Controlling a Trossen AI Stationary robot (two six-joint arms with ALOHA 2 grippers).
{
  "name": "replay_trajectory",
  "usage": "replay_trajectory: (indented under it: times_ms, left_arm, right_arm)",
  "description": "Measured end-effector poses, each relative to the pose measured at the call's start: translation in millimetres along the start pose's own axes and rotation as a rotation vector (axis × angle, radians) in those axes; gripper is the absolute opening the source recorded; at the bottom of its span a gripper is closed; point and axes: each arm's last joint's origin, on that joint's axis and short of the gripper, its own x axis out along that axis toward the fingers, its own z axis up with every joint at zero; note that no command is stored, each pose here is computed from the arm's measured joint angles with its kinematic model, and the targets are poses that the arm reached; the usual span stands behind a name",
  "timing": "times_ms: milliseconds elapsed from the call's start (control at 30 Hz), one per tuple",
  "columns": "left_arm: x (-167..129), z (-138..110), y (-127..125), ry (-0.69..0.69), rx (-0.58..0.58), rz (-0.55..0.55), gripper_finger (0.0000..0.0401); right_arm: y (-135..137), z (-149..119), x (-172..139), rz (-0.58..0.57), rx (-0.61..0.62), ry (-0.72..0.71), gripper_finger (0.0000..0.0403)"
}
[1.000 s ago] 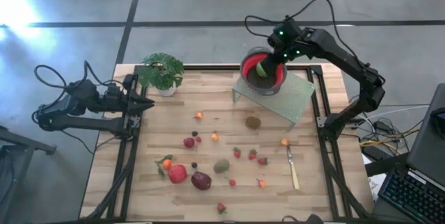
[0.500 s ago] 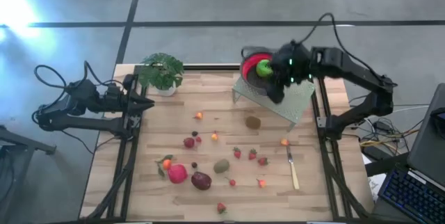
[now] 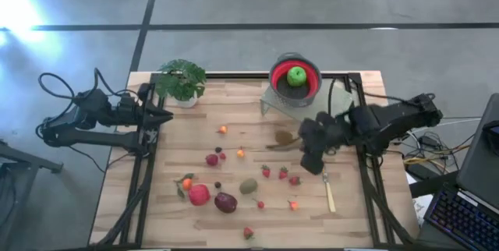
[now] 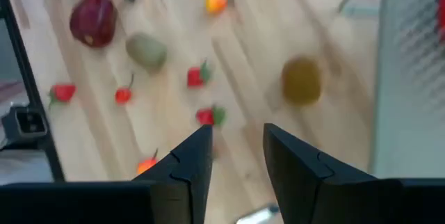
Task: Pick & Place Fruit
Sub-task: Put the red strawberry into the red strainer bowl
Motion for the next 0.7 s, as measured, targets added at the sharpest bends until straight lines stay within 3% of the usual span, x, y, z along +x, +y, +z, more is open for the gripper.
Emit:
replay_trajectory:
  times_ms: [233,433,700]
  left_arm:
    - [0.0,-0.1,0.0,0.000,0.000,0.000,0.0046]
    - [0.1,-0.1,0.0,0.000,0.000,0.000,0.0046]
    - [0.1,-0.1,0.0,0.000,0.000,0.000,0.0046]
  right_arm:
    - [17.3,-29.5,21.8,-0.035,-0.063,0.094,0.0099]
    - [19.5,-36.9,43.3,-0.074,-0.070,0.138,0.0083]
    - [32.9,-42.2,84.5,-0.022,-0.049,0.165,0.0137]
